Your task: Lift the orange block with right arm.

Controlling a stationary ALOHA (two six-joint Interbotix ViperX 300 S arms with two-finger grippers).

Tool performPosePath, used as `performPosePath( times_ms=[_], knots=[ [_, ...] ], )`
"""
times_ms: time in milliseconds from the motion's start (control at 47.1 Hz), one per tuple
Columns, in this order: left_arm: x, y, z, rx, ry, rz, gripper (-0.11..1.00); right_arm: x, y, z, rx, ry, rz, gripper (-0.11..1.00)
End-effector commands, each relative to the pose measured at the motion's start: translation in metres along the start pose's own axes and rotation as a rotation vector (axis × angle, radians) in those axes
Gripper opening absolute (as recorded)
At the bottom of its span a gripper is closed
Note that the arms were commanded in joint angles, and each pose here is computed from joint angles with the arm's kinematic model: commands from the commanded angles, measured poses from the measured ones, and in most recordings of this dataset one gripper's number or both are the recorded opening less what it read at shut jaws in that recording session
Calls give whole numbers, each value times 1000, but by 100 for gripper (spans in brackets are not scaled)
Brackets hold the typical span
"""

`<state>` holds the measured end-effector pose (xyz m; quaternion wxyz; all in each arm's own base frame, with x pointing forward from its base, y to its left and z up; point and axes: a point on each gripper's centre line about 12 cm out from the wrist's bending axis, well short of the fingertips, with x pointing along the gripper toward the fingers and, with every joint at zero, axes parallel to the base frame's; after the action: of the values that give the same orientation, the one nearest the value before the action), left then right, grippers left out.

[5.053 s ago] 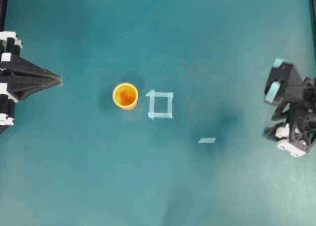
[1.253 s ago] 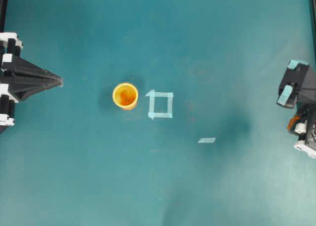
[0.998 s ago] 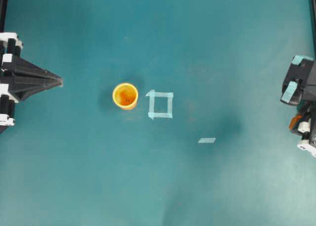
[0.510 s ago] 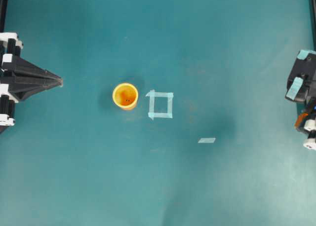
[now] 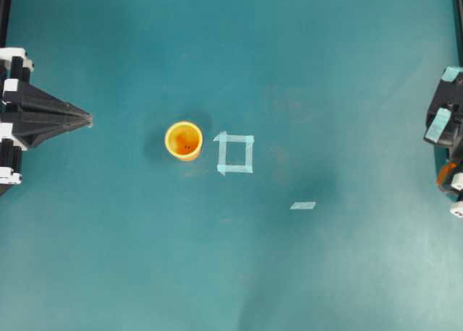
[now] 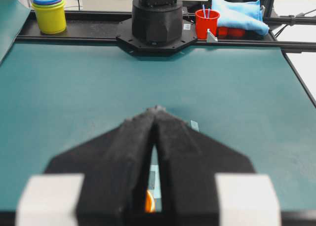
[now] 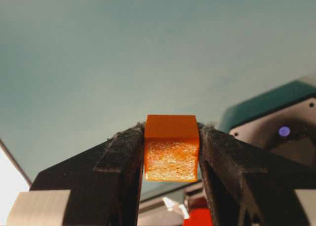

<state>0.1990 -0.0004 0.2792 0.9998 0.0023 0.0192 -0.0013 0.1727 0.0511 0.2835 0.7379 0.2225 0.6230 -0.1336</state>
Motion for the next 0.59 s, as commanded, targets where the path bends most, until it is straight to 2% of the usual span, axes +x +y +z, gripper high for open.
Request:
performPosePath(
  times_ms=[0,573],
  knots=[
    [3,0,10,3,-25,-2,0,-10,4,2,-2,-18,21,41],
    [3,0,10,3,-17,0,0,-12,5,3,-2,-18,26,41]
  ],
)
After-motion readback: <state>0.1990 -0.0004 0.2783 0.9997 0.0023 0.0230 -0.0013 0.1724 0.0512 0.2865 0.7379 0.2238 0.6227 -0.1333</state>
